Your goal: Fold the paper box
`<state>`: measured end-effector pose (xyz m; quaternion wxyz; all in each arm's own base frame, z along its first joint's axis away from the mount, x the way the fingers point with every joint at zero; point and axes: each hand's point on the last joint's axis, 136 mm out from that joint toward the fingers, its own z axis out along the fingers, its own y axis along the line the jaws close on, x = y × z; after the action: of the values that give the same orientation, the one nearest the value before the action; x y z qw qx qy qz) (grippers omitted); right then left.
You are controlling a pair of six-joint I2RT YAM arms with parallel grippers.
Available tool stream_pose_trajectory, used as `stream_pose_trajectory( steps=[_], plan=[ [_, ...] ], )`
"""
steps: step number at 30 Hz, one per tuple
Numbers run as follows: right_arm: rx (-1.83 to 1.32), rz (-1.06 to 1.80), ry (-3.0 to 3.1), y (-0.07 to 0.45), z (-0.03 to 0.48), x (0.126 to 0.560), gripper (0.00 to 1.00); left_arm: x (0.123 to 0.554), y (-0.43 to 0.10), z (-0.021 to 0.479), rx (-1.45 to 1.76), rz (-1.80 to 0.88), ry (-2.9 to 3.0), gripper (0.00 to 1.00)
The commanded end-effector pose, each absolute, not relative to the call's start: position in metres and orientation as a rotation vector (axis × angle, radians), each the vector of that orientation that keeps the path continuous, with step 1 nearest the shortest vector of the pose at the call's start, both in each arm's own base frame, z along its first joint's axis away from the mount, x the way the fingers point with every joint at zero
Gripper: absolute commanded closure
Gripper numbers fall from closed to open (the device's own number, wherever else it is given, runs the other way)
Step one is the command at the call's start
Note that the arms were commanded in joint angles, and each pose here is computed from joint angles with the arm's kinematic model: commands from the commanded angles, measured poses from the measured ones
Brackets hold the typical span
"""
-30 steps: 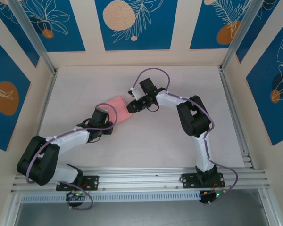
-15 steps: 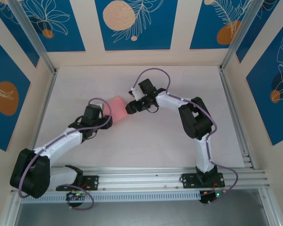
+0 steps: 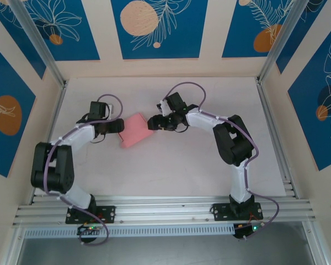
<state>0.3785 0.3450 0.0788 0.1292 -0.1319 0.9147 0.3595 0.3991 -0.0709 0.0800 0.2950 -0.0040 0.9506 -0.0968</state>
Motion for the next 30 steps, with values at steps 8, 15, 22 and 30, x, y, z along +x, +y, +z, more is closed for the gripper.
stream_pose_trajectory(
  steps=[8,15,22,30],
  plan=[
    [-0.269,1.307,2.633,0.355,0.081,0.389,0.24,0.405,-0.066,0.044,-0.049,-0.457,2.690,0.52],
    [-0.238,1.494,2.620,0.371,0.074,0.403,0.23,0.404,-0.067,0.025,-0.050,-0.539,2.783,0.60],
    [-0.193,1.609,2.630,0.383,0.068,0.406,0.21,0.400,-0.068,0.009,-0.061,-0.605,2.872,0.72],
    [-0.135,1.607,2.698,0.394,0.050,0.403,0.21,0.401,-0.068,0.000,-0.118,-0.738,2.910,0.85]
  ],
)
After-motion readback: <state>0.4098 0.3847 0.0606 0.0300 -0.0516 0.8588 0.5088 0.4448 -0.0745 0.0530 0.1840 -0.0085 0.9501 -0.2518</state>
